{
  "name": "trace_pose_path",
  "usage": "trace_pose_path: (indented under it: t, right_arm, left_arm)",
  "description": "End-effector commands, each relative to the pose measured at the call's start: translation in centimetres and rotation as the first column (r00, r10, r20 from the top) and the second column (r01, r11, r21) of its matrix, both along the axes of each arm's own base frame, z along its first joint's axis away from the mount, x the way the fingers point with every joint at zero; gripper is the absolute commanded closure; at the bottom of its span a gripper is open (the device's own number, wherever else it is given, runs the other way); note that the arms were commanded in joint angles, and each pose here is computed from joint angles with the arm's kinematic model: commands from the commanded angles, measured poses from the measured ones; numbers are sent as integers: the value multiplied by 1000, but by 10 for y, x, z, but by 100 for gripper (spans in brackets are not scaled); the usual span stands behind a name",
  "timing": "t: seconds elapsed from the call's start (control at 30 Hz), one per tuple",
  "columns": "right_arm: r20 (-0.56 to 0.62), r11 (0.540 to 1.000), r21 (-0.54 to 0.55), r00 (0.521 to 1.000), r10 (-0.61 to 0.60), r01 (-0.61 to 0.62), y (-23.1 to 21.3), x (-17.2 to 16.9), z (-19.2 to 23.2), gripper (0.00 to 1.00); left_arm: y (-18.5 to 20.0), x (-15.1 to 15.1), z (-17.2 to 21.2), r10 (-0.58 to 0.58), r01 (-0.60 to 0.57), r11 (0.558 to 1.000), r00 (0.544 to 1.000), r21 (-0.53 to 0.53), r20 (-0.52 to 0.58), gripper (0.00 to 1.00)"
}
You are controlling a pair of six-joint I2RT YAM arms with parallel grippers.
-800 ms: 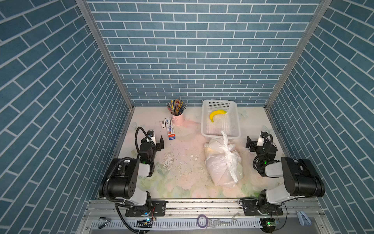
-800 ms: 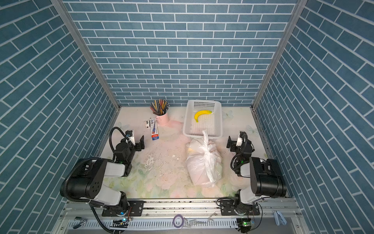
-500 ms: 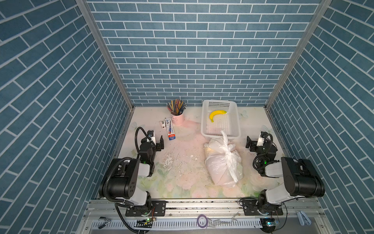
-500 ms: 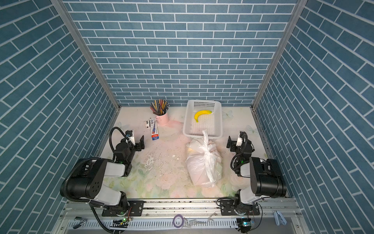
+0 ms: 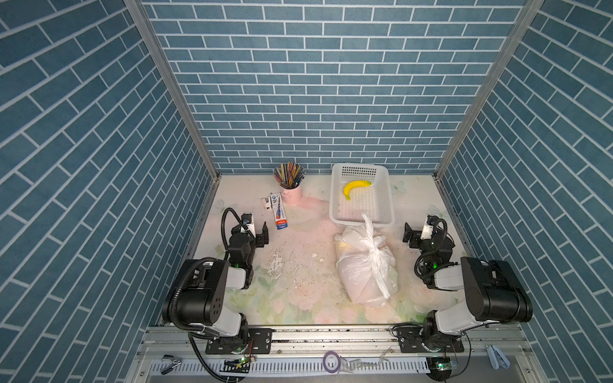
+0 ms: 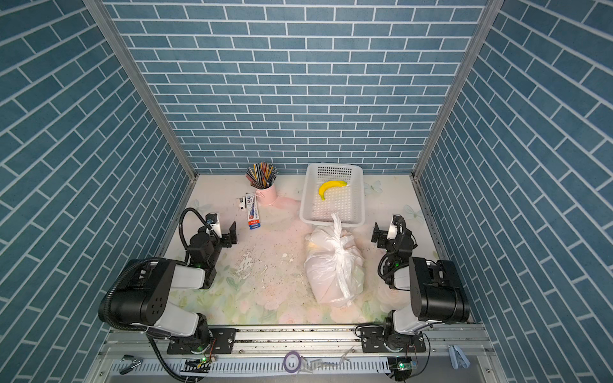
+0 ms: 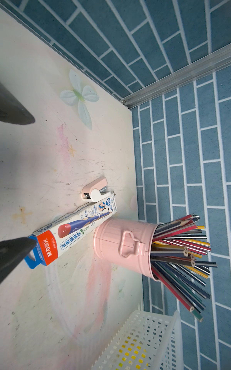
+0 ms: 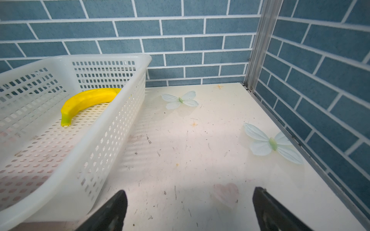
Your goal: Untie the knot of the plastic bag and take out the fruit
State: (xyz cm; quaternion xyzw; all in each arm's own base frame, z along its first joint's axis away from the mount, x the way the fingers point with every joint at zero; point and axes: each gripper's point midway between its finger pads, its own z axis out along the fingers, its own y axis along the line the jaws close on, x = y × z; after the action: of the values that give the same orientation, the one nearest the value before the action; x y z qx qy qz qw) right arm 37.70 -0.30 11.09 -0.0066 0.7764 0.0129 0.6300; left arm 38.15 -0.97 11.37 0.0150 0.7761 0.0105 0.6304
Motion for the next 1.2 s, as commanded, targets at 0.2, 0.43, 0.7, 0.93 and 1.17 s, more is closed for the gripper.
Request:
trace_pose_path:
  t: [0.2, 0.43, 0.7, 0.93, 1.17]
  right_arm:
    - [77, 999, 8, 996, -42, 42, -6, -18, 45, 6]
    - [-79, 967, 223, 991, -104, 120, -8, -36, 74, 11]
    - [-214, 901, 424, 956, 200, -94, 50, -75, 110, 20]
    - [-299, 770, 591, 821, 487, -241, 102, -106, 115, 23]
    - [-329, 670, 687, 701, 632, -281, 132, -127, 102, 32]
  left_arm:
    - [-1, -10, 50, 11, -11, 1000, 997, 0, 76, 12]
    - [-24, -12, 103, 17, -8, 996, 995, -90, 101, 12]
    - [-155, -13, 149, -321, 317, 911, 947, -264, 31, 12]
    - [-268, -42, 141, -594, 538, 783, 796, -313, -115, 20]
    - [-338, -75, 115, -766, 694, 642, 587, -325, -262, 25]
